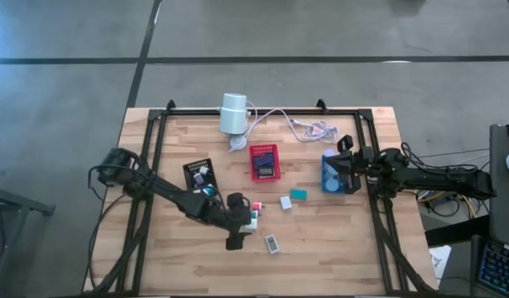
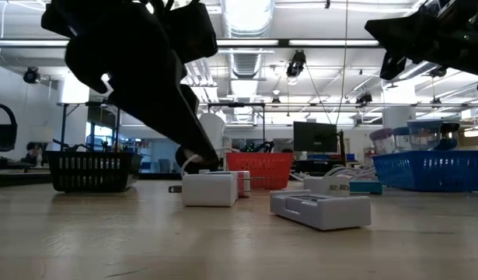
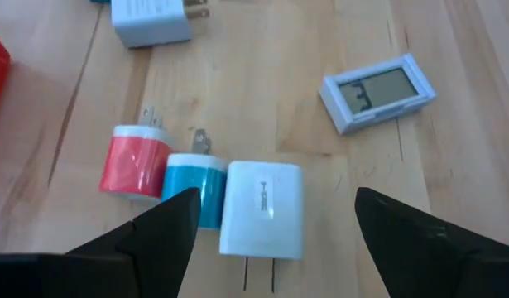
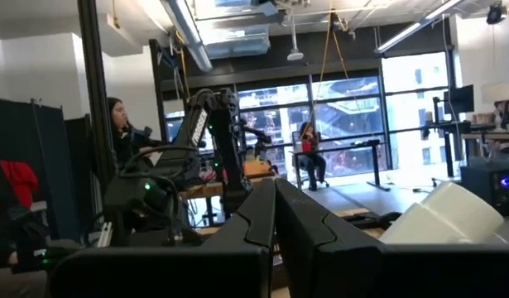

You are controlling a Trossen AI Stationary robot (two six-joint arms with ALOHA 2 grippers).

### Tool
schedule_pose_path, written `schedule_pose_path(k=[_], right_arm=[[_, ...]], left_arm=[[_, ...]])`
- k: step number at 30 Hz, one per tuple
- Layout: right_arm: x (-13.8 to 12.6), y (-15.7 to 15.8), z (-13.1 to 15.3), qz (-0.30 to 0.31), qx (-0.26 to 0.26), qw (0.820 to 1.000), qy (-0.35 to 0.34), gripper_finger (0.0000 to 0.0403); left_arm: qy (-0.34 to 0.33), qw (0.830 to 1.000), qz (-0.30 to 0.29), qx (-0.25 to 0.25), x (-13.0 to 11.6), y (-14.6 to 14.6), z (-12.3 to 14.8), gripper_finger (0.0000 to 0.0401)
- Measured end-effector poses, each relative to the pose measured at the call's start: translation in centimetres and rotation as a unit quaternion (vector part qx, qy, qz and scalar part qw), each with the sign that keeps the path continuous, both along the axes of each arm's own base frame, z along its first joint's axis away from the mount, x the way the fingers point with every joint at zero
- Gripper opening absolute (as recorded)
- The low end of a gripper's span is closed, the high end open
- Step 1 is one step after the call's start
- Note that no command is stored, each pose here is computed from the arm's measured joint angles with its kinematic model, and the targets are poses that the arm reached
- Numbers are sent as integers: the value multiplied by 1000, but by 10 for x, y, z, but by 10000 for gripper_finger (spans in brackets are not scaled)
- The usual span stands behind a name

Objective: Pick & Place Office items
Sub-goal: Put the left white charger adapter into the black basket

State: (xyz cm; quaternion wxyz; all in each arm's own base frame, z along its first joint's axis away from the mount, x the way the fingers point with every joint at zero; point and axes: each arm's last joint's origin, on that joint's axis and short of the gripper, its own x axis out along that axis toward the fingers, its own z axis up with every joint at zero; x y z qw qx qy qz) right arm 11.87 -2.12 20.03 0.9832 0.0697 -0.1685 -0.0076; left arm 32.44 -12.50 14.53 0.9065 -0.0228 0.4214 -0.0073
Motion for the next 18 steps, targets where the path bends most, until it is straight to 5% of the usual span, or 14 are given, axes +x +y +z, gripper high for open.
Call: schedule_pose_path(k=[18], right_arm=[[-1,0,3,9,22,1000,-15,8]], left_arm=[[35,998,31,-34,-5,0,-4,310]])
